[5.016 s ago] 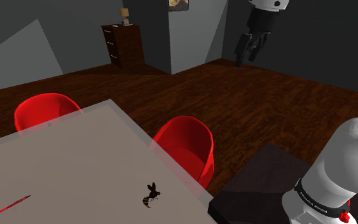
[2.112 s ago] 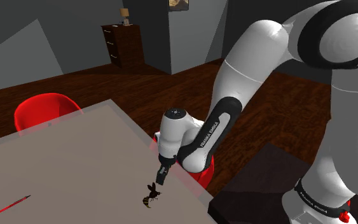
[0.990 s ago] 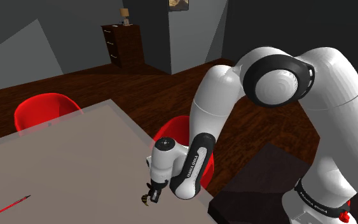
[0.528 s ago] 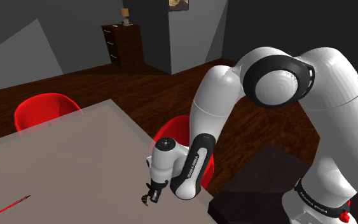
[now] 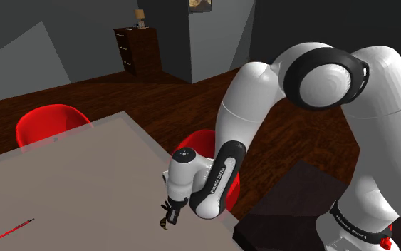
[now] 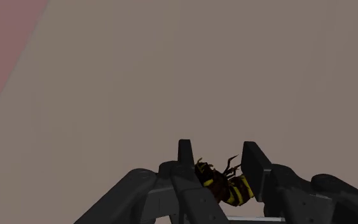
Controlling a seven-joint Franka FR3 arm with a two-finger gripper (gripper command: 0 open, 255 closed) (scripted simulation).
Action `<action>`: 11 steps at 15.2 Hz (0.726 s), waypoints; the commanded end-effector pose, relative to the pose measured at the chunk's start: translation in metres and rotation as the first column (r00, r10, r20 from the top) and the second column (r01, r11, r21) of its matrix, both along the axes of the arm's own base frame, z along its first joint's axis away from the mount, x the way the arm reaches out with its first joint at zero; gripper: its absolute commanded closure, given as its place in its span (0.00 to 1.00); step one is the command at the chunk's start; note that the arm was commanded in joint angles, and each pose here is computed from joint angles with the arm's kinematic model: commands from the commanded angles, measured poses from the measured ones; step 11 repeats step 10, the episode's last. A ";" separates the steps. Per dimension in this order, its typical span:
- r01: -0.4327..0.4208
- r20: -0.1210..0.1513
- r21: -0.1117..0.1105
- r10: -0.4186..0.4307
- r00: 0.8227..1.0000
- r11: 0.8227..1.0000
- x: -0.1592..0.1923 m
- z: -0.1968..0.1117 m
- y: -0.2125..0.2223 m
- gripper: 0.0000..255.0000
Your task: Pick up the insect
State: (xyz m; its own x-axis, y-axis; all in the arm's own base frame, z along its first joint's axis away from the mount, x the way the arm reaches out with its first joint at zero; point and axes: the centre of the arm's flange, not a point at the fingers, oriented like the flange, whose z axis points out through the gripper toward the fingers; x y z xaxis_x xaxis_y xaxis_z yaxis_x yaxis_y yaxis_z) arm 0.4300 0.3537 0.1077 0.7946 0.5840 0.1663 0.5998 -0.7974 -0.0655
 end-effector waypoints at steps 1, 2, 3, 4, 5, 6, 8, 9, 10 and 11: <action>0.000 0.000 0.000 0.000 1.000 1.000 -0.001 0.011 0.000 1.00; 0.000 0.000 0.000 0.000 1.000 1.000 -0.001 0.016 0.000 1.00; 0.000 0.000 0.000 0.000 1.000 1.000 -0.001 0.021 0.000 1.00; 0.000 0.000 0.000 0.000 1.000 1.000 -0.001 0.027 0.000 1.00; 0.000 0.000 0.000 0.000 1.000 1.000 -0.001 0.032 0.000 1.00; 0.000 0.000 0.000 0.000 1.000 1.000 -0.001 0.037 0.000 1.00; 0.000 0.000 0.000 0.000 1.000 1.000 -0.001 0.048 0.000 1.00; 0.000 0.000 -0.001 0.000 1.000 1.000 -0.001 0.048 0.000 1.00; 0.000 0.000 0.000 0.000 1.000 1.000 -0.001 0.049 0.000 1.00; 0.000 0.000 0.000 0.000 1.000 1.000 -0.001 0.049 0.000 1.00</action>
